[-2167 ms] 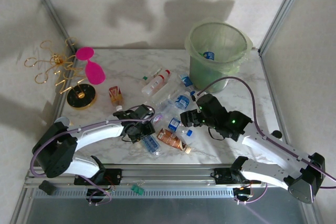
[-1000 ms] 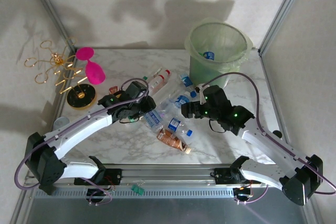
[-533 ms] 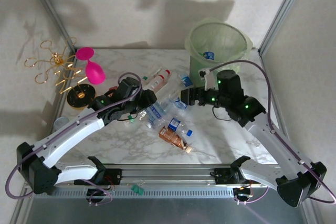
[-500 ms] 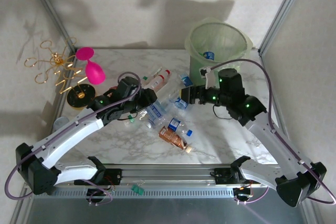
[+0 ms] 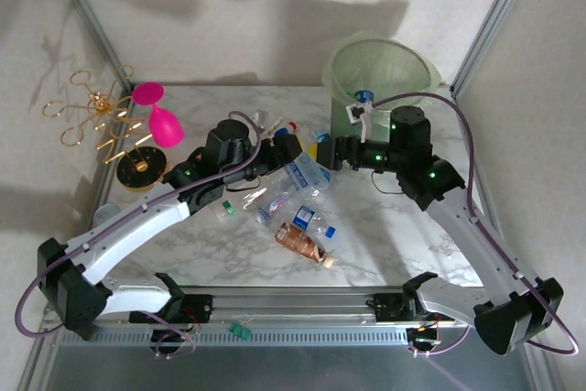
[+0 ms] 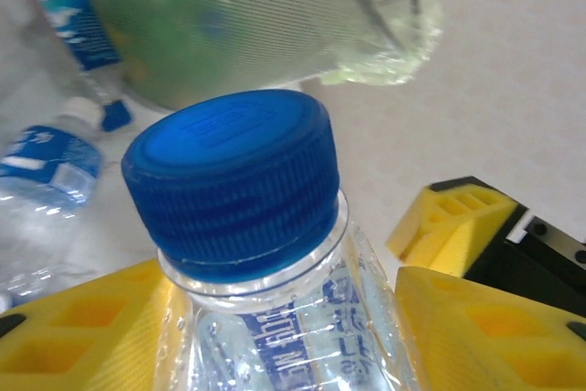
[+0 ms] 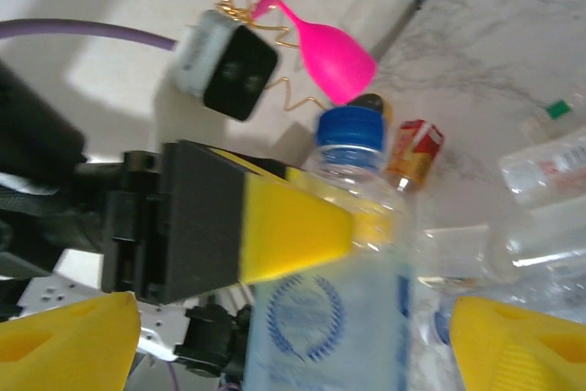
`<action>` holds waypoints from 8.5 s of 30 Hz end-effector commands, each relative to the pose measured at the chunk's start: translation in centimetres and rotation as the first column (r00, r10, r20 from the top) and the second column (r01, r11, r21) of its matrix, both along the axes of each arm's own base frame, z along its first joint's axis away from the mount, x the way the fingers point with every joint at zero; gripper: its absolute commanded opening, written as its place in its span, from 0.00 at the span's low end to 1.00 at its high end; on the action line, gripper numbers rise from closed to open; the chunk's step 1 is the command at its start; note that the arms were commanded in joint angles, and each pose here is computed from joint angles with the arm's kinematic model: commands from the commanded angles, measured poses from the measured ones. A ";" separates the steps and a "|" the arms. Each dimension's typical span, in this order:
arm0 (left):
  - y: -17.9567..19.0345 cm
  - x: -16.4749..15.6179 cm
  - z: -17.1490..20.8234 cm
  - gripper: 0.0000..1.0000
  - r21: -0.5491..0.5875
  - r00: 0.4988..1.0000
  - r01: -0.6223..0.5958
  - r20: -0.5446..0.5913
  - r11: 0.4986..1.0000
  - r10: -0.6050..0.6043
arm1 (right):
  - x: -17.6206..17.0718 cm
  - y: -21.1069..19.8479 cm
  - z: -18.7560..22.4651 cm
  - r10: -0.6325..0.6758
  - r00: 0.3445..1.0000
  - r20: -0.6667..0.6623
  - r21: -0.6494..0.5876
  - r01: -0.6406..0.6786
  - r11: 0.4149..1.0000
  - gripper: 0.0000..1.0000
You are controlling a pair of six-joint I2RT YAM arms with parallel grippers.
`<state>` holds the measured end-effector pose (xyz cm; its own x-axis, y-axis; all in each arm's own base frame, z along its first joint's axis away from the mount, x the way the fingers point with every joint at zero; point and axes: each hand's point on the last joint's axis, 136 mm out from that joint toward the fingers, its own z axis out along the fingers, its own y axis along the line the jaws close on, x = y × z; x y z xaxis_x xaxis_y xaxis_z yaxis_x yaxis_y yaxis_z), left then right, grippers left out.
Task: Put the plastic bottles in the bin
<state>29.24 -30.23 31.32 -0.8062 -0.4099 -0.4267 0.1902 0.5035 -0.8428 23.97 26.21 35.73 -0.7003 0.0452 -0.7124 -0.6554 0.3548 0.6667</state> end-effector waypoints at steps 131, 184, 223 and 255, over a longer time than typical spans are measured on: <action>8.2 -1.1 -6.5 0.99 0.497 0.941 -0.214 0.335 0.841 0.041 | 29.6 -12.2 -14.2 -0.696 0.718 -0.003 -0.647 0.529 0.549 0.44; 10.5 -0.2 -4.8 0.99 0.469 0.931 -0.303 0.333 0.830 0.151 | 10.3 -3.8 8.3 -0.318 0.920 0.229 -0.177 0.361 0.916 0.82; 18.3 -1.9 -4.5 1.00 0.480 0.844 -0.535 0.266 0.695 0.467 | -8.2 5.2 -25.5 0.023 1.000 -0.019 -0.814 -0.028 0.581 0.80; 17.7 -2.2 -4.0 1.00 0.487 0.867 -0.499 0.295 0.717 0.402 | -8.2 5.3 -31.2 0.104 0.994 -0.042 -0.911 -0.081 0.405 0.57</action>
<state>27.06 -12.55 26.74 -0.4909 -0.3871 -0.7805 -0.0861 0.9130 -0.3987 15.98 31.14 4.02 -0.6575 -0.6869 -0.3096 -0.7159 0.6976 -0.0273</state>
